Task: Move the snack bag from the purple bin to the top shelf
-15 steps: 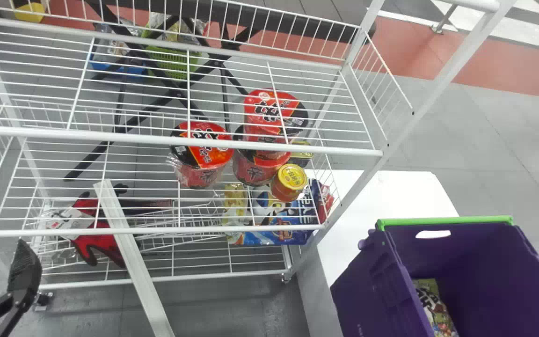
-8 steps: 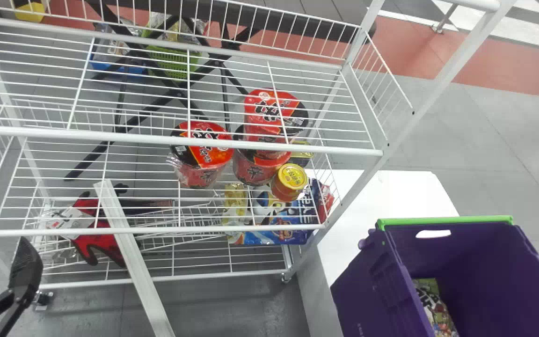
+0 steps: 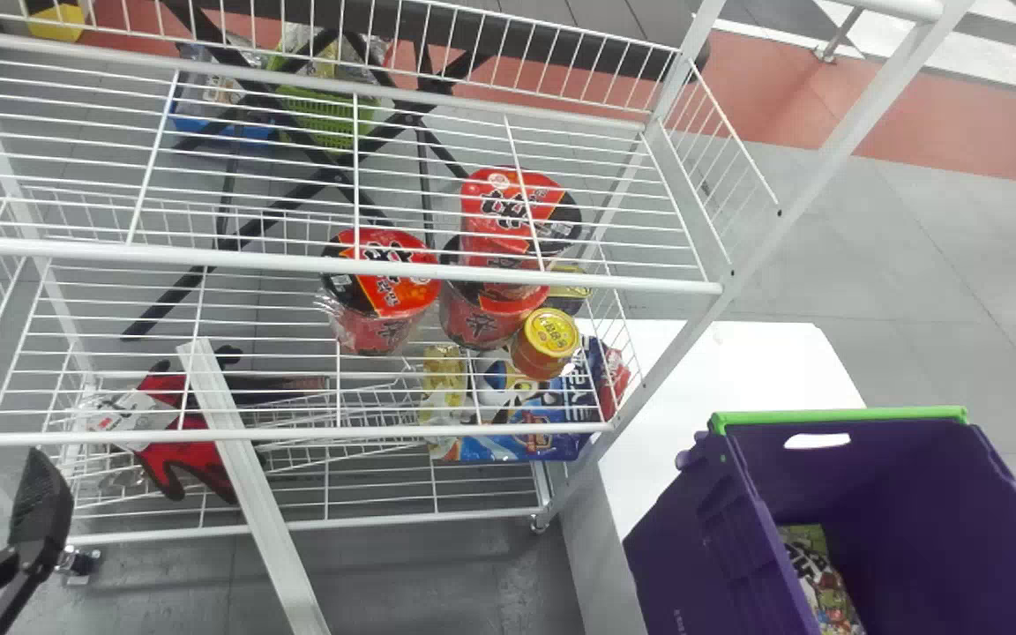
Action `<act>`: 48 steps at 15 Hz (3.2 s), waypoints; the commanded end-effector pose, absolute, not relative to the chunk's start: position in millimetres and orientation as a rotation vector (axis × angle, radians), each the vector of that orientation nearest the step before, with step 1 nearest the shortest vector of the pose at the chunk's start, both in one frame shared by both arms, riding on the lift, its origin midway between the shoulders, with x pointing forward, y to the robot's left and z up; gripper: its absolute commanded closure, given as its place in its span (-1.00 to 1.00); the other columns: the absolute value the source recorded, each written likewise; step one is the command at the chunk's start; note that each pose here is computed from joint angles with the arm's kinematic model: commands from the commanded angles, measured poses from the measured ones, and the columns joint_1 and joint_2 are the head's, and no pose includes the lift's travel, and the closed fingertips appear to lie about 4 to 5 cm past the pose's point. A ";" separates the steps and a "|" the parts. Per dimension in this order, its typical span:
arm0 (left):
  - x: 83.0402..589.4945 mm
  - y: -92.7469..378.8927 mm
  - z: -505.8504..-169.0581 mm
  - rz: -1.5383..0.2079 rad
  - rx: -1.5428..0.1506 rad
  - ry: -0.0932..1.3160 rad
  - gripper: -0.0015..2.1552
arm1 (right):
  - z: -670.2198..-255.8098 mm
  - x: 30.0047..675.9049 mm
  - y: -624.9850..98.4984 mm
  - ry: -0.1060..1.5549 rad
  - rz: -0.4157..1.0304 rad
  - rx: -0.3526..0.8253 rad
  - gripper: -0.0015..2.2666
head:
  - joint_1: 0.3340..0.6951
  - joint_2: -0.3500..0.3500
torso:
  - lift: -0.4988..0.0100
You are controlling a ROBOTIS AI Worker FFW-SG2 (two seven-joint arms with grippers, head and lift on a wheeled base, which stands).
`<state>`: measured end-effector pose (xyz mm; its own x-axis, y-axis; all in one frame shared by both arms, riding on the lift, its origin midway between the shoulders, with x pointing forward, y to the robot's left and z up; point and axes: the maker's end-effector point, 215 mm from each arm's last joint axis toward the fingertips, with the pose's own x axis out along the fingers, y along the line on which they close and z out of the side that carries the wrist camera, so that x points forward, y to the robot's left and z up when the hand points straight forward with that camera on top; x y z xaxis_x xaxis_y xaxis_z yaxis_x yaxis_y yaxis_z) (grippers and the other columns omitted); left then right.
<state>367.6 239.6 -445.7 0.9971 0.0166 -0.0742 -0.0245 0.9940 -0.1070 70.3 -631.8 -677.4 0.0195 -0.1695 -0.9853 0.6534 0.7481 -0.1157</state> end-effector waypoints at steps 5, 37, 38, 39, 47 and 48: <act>363.8 243.3 -443.3 0.028 -0.105 0.049 -0.87 | -694.8 58.7 -621.6 1.499 -0.628 0.331 -0.94 | 1.00 -1.00 | -0.81; 361.1 248.0 -433.1 0.024 -0.105 0.020 -0.87 | -615.0 27.8 -626.6 1.543 -0.739 0.489 0.99 | 1.00 -1.00 | -0.81; 361.7 246.9 -432.6 0.022 -0.104 0.019 -0.87 | -605.4 31.6 -627.2 1.526 -0.738 0.515 0.99 | 1.00 -1.00 | -0.81; 362.0 246.3 -431.9 0.022 -0.106 0.018 -0.87 | -597.6 35.3 -626.5 1.512 -0.737 0.538 0.99 | 1.00 -1.00 | -0.81; 364.0 244.2 -432.2 0.017 -0.106 0.022 -0.87 | -525.5 73.2 -672.0 1.350 -0.772 0.534 0.99 | 1.00 -1.00 | -0.81; 364.3 244.1 -431.4 0.016 -0.106 0.021 -0.87 | -523.8 75.8 -672.7 1.344 -0.770 0.529 0.99 | 1.00 -1.00 | -0.81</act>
